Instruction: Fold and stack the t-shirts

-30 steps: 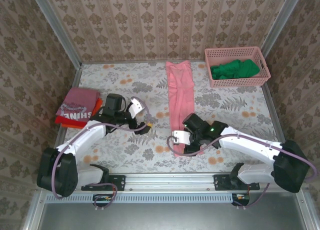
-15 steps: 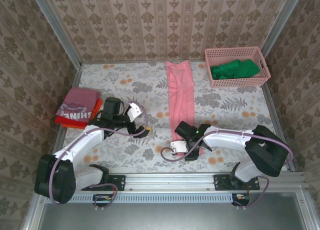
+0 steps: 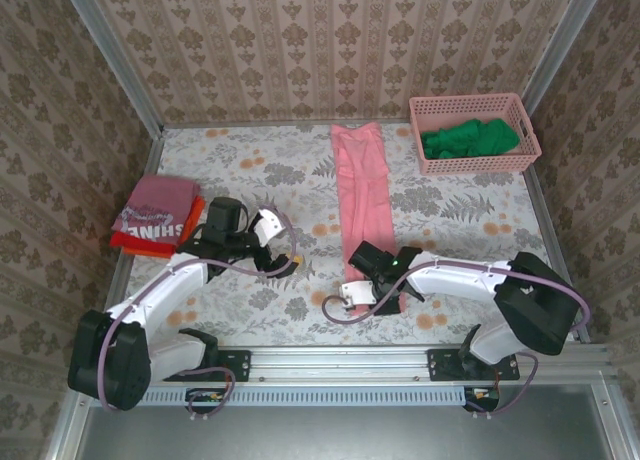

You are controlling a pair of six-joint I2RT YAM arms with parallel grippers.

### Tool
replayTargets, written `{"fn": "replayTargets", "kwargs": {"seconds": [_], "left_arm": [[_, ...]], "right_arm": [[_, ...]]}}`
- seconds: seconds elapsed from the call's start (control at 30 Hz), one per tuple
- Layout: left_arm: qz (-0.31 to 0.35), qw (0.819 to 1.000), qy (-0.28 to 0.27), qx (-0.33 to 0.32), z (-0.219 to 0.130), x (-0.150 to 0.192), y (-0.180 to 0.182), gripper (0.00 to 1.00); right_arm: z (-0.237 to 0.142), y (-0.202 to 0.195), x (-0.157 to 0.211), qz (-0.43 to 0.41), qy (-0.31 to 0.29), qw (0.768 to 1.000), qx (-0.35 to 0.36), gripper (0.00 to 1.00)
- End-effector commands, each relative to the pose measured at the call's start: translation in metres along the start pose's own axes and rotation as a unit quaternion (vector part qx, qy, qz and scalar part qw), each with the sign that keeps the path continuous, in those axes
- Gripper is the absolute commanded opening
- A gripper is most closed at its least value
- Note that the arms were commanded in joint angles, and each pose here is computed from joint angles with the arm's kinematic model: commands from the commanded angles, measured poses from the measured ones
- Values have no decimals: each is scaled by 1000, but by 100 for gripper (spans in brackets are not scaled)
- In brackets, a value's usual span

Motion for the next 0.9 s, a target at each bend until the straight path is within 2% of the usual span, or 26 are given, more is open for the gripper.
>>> {"fn": "replayTargets", "kwargs": {"seconds": [0.0,0.37,0.7,0.87], "left_arm": [[33,999,-21,-20,-2,-7,2,100],[60,996,-65,-7,-1,-16,-5,100],[62,996,-64,-8,2,-16,-3,100],[68,995,-76,-19,3,-21,4,100]], "right_arm": [[-32,-11,-14,15,-37,999,6,0],[-63,-110,-30,35,-52,995,82,0],[-55,-181,-34,35,-44,993,103,0],[-52,-211,-37,49,-72,989,122,0]]}}
Point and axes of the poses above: each hand's point on the last joint's axis, 136 mm out from that joint toward the fingers, its own z axis out along the fingers, its own y axis along the line the jaws close on, x = y × z, the point moved 4 cm from there along -z, back along the fingers, and after that the axes turned 14 degrees about z, right-handed, at the moved point
